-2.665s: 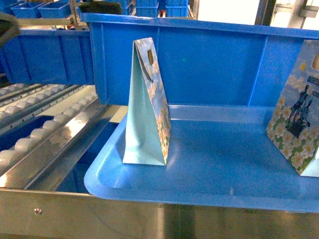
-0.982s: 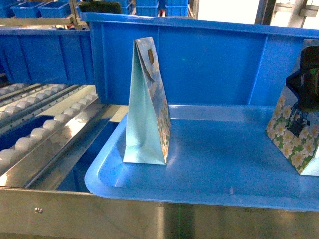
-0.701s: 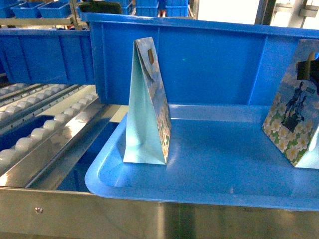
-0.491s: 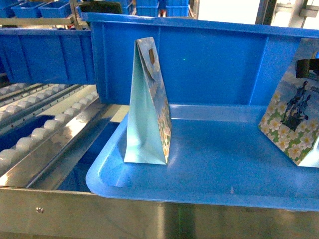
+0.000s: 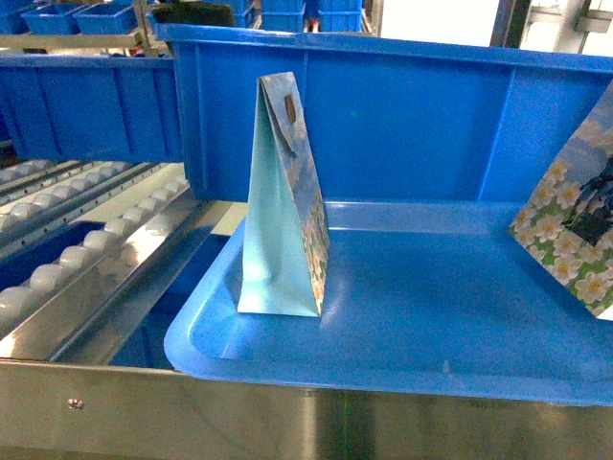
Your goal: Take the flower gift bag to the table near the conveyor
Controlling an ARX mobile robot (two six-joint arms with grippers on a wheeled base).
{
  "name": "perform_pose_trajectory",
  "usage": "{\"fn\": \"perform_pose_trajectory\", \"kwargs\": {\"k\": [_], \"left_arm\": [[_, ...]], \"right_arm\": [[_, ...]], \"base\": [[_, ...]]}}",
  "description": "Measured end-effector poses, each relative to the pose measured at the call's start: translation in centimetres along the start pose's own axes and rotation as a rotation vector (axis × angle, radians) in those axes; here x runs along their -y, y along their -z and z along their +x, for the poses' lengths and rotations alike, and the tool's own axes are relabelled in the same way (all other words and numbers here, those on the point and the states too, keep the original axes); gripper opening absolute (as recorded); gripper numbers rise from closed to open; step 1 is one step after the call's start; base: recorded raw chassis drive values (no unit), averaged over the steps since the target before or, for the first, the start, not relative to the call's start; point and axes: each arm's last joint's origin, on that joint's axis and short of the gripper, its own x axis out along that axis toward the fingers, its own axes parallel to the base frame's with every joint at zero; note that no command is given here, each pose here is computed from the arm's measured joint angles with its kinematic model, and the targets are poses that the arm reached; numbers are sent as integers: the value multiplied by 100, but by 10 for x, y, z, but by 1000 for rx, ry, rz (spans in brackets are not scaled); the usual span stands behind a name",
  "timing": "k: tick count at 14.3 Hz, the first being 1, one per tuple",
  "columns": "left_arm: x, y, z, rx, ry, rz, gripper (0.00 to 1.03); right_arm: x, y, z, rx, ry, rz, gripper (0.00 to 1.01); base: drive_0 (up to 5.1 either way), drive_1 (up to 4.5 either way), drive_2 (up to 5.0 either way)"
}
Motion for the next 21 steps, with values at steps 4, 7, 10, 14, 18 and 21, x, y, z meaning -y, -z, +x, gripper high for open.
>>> {"fn": "perform_pose_trajectory", "kwargs": {"k": [4, 7, 10, 14, 18, 21], "left_arm": [[0, 0, 0, 1, 0, 0, 98], [0, 0, 0, 1, 0, 0, 98], [0, 0, 0, 1, -2, 0, 98], [0, 0, 0, 1, -3, 0, 98], [0, 0, 0, 1, -2, 0, 98], [3, 0, 0, 4, -13, 13, 98]], "right_arm": [[6, -16, -33, 73, -36, 21, 2], [16, -28, -68, 151, -49, 31, 2], [31, -27, -100, 194, -33, 33, 2], [52, -21, -149, 258, -12, 22, 2], [54, -7, -166, 237, 12, 9, 2], [54, -6, -166, 236, 13, 6, 2]], "base": [[0, 0, 0], [0, 0, 0], [0, 0, 0], [0, 0, 0], [0, 0, 0], [0, 0, 0]]}}
